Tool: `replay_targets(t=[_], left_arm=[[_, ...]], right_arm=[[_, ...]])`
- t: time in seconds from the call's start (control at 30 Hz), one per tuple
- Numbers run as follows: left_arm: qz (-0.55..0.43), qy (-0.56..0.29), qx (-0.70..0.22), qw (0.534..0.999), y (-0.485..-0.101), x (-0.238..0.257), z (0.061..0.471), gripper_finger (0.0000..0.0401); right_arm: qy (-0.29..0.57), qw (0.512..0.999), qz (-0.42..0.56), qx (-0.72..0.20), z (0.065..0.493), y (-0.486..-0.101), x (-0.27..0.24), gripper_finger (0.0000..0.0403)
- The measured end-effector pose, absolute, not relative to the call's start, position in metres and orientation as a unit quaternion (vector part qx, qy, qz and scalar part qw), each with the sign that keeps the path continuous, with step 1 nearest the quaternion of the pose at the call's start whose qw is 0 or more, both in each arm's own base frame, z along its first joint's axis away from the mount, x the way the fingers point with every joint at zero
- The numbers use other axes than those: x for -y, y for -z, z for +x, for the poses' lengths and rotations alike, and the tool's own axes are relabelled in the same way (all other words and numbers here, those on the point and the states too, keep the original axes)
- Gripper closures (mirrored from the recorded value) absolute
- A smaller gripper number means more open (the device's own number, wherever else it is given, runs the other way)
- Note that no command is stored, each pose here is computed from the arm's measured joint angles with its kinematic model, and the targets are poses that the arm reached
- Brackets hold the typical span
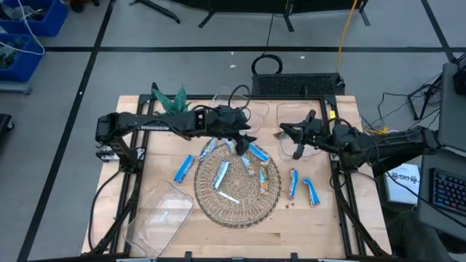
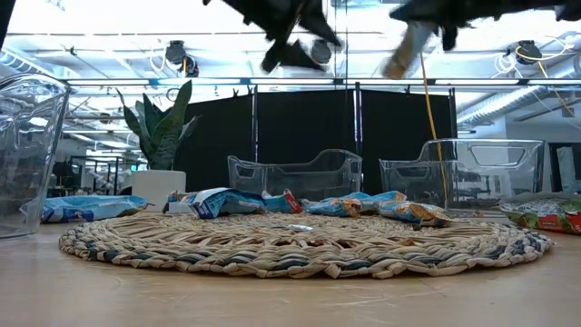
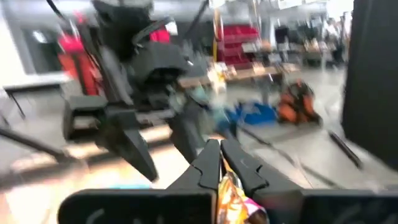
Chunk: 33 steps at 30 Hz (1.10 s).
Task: Pick and place Granola Bars by type
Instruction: Put the top left yellow granola bar into the top right transparent bin, then put the left yellow granola bar into the top right transparent bin
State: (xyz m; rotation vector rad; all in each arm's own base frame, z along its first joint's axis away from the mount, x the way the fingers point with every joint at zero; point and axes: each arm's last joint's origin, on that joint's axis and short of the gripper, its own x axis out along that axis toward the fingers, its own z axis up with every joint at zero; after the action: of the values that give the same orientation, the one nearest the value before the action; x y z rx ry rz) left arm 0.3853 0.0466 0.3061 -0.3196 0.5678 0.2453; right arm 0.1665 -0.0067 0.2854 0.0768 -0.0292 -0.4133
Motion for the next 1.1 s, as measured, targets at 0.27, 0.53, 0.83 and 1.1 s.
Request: replay_targets(t=[0.27, 0.53, 0.83, 1.1], left_arm=[[-0.154, -0.137, -0.381, 0.901, -0.262, -0.054, 0.393, 0.012], [-0.177, -0.087, -0.453, 0.87, -0.205, -0.042, 0.414, 0.0151], [-0.174, -0.06, -0.491, 0.852, -0.168, -0.021, 0.425, 0.0155], [0.075, 0.036, -0.484, 0.871, -0.174, -0.004, 0.426, 0.012]], right_arm=[[0.277, 0.939, 0.039, -0.199, 0.147, -0.245, 0.027, 0.0403], [0.26, 0.915, 0.058, -0.303, 0.15, -0.223, 0.04, 0.0402], [0.264, 0.91, 0.068, -0.312, 0.155, -0.209, 0.044, 0.0345], [0.225, 0.926, 0.082, -0.293, 0.158, -0.213, 0.042, 0.0223]])
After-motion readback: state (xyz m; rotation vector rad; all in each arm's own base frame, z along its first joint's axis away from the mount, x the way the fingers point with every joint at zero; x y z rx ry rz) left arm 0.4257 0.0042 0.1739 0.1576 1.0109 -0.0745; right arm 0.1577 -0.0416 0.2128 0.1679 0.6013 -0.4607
